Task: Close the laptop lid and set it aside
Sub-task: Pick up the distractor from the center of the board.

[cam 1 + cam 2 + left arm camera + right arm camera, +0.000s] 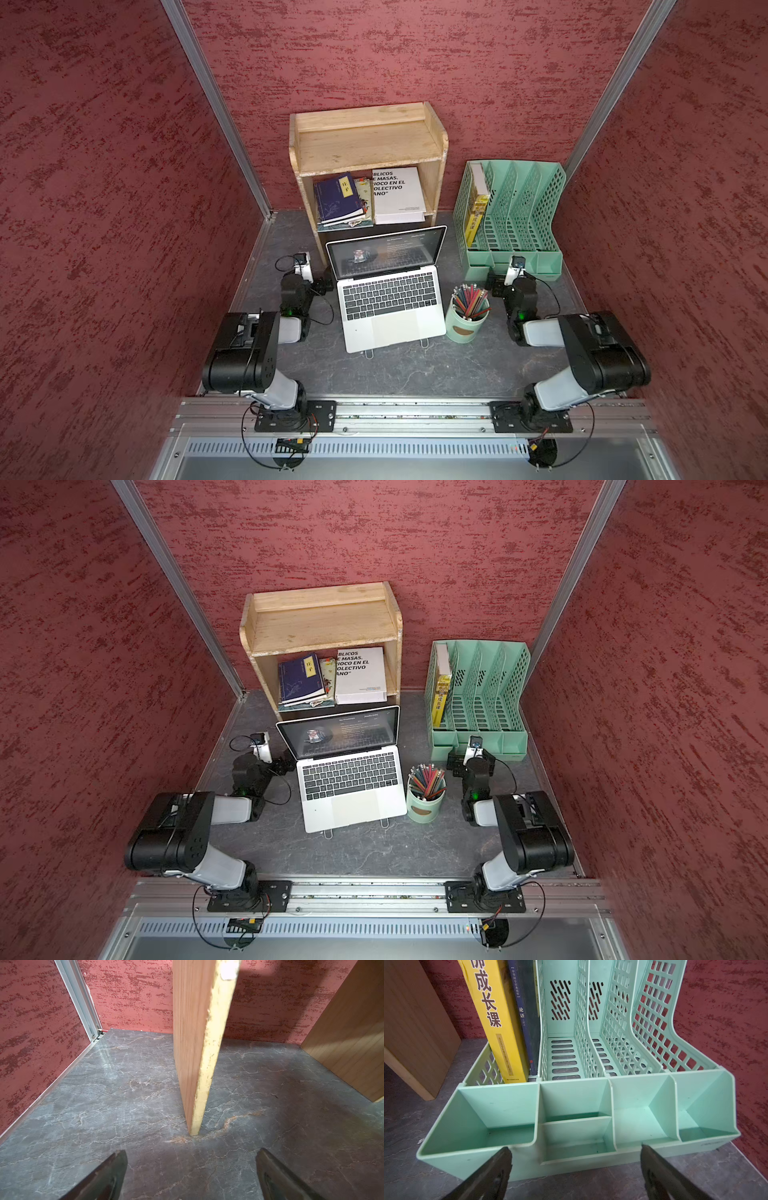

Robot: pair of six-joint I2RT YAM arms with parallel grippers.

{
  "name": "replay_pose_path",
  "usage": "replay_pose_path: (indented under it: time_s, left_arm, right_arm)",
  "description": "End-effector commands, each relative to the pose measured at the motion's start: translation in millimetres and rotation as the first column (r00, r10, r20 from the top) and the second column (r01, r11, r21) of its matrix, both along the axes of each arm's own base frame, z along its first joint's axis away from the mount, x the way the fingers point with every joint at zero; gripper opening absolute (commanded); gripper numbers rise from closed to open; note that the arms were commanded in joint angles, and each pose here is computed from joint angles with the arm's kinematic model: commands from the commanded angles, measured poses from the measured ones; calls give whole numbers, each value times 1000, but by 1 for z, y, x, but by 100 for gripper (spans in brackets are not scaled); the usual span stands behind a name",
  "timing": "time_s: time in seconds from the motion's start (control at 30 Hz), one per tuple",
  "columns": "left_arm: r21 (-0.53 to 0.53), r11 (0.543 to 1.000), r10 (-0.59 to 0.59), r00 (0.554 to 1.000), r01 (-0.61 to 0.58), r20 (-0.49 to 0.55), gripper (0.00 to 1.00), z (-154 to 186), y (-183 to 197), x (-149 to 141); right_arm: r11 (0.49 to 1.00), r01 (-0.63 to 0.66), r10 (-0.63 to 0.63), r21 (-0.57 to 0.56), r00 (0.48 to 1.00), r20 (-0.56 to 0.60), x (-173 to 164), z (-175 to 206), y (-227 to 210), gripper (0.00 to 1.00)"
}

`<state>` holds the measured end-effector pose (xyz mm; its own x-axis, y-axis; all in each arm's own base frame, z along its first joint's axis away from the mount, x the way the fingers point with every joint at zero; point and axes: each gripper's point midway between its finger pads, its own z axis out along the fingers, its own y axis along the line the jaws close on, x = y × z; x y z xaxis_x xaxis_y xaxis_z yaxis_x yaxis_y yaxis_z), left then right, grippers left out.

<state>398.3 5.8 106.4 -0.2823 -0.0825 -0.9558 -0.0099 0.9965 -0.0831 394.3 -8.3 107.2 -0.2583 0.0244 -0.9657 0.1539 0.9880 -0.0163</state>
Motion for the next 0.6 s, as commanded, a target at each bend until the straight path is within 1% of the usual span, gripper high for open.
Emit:
replay_pose_path:
  time_s: [0.0,0.37,0.57]
  left_arm:
    - [-3,1000,-7,1000,7,19,100,7,-1,4]
    - [-5,1000,-7,1000,7,18,100,7,-1,4]
    - [-22,1000,-19,1000,20,18,100,8,1,3]
  right_arm:
    - [1000,0,0,6,999,37,6,12,-1,98]
    - [1000,-1,1,6,999,40,6,12,-1,98]
    - [1000,-1,1,7,999,38,6,12,-1,99]
